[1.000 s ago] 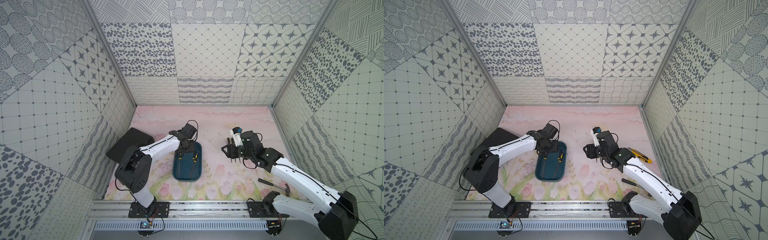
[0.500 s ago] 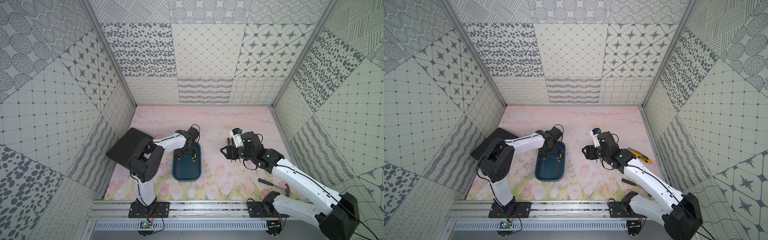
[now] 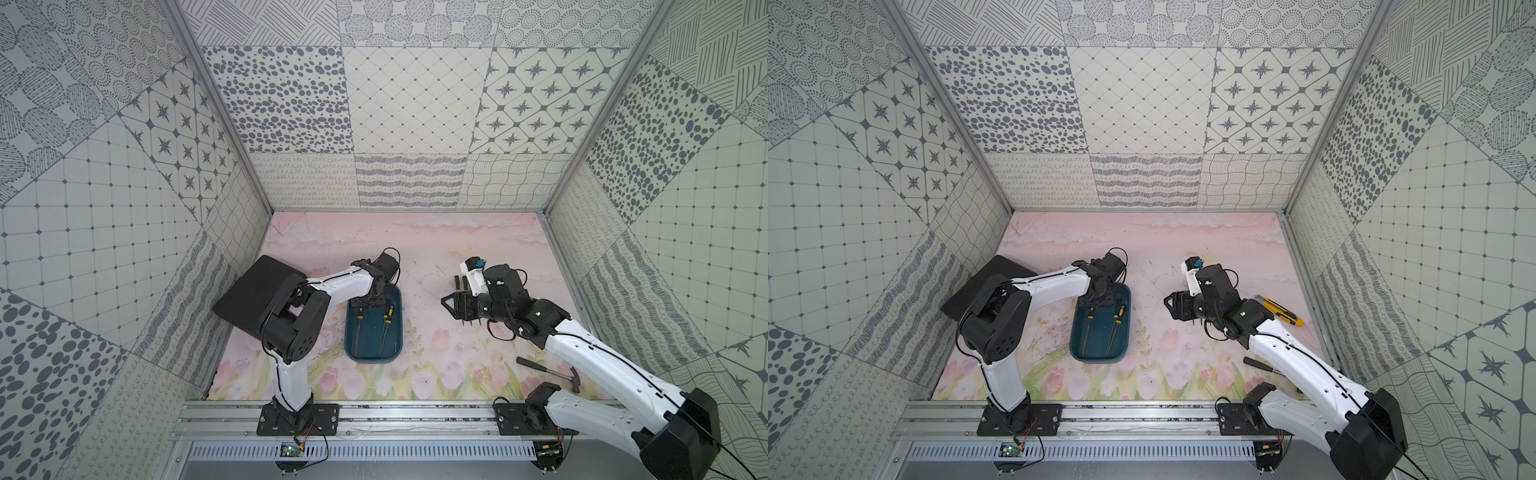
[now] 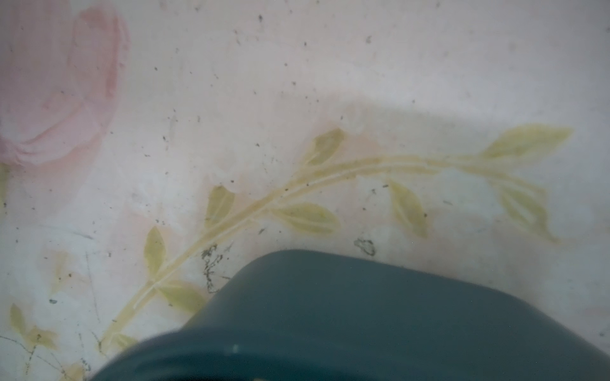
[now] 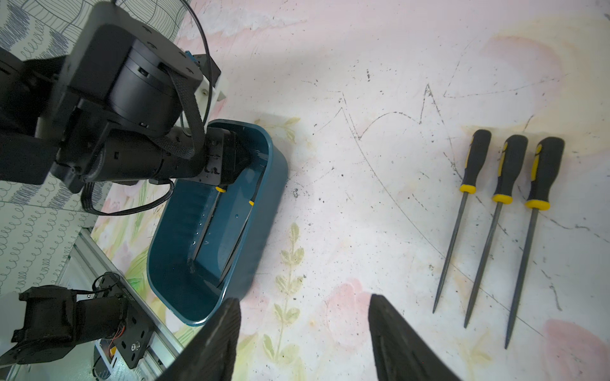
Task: Take the file tool out of the storage box
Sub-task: Pick up the file tool from the storage box.
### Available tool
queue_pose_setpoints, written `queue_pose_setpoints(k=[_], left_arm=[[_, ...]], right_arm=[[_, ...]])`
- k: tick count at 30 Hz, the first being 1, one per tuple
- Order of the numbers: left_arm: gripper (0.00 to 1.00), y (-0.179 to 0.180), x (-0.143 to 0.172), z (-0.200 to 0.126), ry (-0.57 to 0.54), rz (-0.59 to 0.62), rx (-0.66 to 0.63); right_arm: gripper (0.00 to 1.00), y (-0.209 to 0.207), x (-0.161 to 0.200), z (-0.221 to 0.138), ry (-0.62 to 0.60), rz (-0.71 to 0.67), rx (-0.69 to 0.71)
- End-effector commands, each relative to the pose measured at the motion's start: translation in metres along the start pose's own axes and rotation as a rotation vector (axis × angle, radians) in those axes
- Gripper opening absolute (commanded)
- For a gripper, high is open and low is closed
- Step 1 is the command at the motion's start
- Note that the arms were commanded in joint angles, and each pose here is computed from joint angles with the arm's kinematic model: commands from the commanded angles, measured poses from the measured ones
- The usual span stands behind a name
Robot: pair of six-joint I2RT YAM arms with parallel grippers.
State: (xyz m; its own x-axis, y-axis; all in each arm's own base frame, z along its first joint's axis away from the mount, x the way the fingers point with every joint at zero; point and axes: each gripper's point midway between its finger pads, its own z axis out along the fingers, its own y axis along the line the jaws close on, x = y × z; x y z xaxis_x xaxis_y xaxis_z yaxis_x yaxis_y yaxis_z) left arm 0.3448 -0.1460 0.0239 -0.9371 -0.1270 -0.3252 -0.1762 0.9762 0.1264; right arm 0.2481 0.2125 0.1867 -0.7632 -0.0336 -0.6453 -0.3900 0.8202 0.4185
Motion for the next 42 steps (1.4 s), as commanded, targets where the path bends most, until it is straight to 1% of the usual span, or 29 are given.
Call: queue_pose_setpoints(k=[1,6,8,14,18,21,23,29,31,34,37,39,40,42], left_arm=[[0.42,-0.008,0.03,0.002,0.13,0.038,0.09],[0.32,-0.012,0.035,-0.009,0.144,0.039,0.149],[0.27,-0.01,0.037,-0.013,0.15,0.039,0.155],[0.17,-0.011,0.048,-0.017,0.195,0.062,0.182],[0.11,-0.01,0.05,-0.019,0.197,0.061,0.187],[0.1,-0.019,0.047,-0.029,0.18,0.048,0.254],[0.1,-0.027,0.042,-0.043,0.148,0.029,0.334],[0.08,-0.039,0.021,-0.099,0.028,-0.068,0.537],[0.09,-0.042,0.017,-0.115,0.011,-0.107,0.592],[0.1,-0.044,0.012,-0.138,-0.009,-0.182,0.673],[0.11,-0.04,0.01,-0.152,-0.023,-0.244,0.708],[0.11,-0.036,0.009,-0.156,-0.031,-0.275,0.711],[0.11,-0.037,0.004,-0.16,-0.052,-0.294,0.735],[0.11,-0.037,0.003,-0.163,-0.056,-0.317,0.76]], right_arm=[[0.66,0.005,-0.003,-0.002,-0.025,-0.01,-0.023],[0.65,0.004,-0.002,-0.001,-0.022,-0.003,-0.02],[0.65,0.004,-0.002,-0.001,-0.022,-0.002,-0.022],[0.65,0.006,-0.004,-0.001,-0.021,-0.002,-0.029],[0.65,0.012,-0.005,-0.001,-0.014,-0.003,-0.06],[0.66,0.023,-0.001,-0.001,0.002,-0.005,-0.125],[0.66,0.033,0.002,-0.003,0.013,-0.005,-0.184],[0.65,0.067,0.004,-0.009,-0.003,0.019,-0.345],[0.63,0.079,0.006,-0.006,-0.018,0.026,-0.377],[0.58,0.095,0.01,0.002,-0.038,0.026,-0.388],[0.54,0.109,0.016,0.014,-0.046,0.038,-0.408],[0.5,0.12,0.019,0.019,-0.045,0.043,-0.432],[0.49,0.125,0.021,0.021,-0.038,0.044,-0.446],[0.47,0.132,0.025,0.026,-0.025,0.039,-0.455]])
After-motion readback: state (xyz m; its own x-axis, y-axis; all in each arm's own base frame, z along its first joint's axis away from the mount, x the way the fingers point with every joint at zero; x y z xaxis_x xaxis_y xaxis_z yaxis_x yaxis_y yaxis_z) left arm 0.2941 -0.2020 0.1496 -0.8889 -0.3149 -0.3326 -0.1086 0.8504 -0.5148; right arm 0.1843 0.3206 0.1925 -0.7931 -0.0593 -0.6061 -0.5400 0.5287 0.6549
